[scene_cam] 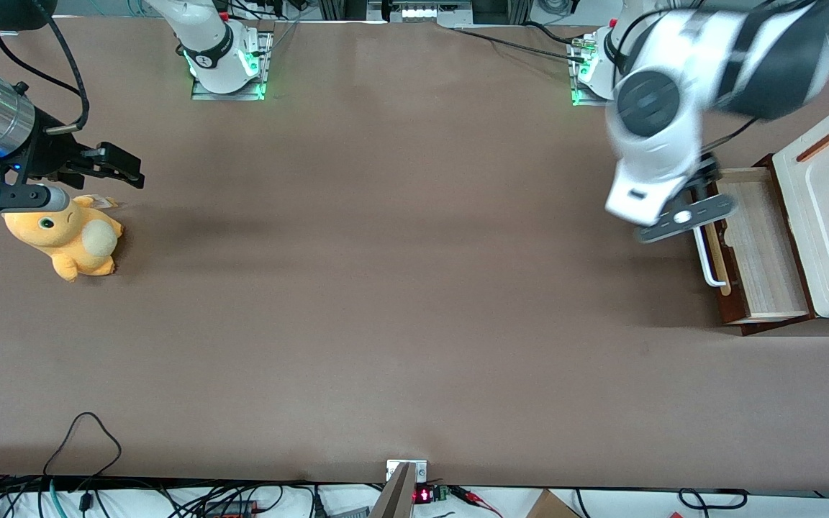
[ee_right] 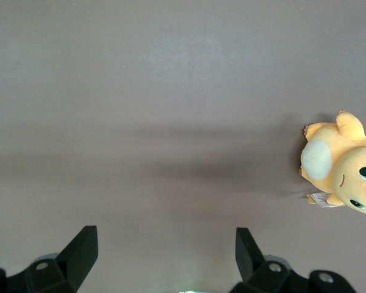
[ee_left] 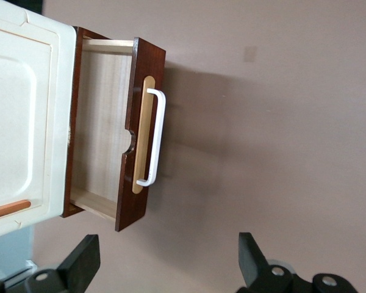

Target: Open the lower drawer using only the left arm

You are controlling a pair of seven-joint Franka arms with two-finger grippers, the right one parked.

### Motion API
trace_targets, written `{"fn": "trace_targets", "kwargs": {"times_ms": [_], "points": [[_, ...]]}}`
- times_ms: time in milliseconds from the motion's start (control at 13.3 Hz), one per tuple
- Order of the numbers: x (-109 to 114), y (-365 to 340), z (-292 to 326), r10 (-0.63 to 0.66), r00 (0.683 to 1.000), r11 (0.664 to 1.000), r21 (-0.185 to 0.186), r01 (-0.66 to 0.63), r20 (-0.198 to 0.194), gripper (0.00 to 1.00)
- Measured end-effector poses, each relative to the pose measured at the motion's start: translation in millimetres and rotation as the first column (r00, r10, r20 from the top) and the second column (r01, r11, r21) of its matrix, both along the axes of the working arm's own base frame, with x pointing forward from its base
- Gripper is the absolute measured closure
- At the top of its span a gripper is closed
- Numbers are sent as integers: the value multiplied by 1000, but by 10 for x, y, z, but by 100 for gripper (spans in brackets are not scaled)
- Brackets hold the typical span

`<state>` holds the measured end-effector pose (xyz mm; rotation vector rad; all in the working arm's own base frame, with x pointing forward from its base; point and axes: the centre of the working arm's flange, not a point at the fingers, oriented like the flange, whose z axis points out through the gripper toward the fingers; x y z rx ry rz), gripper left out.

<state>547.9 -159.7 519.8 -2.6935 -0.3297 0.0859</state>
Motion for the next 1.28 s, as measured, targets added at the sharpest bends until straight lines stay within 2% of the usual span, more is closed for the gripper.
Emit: {"fn": "trace_targets", "kwargs": {"times_ms": [151,377,527,603,678,1281], "points": [[6,243,299,-13,1000,993,-122,12,-8,0],[33,822,630,-47,999,947,-319,41,-10,0],[42,1239,730,-81,997,909,-411,76,4,0],[52,1385,737,-88,996,895,-437,83,10,0],[59,1445,737,-90,996,890,-447,87,14,0],[66,1366,745,-110,994,888,-448,108,23,0]]}}
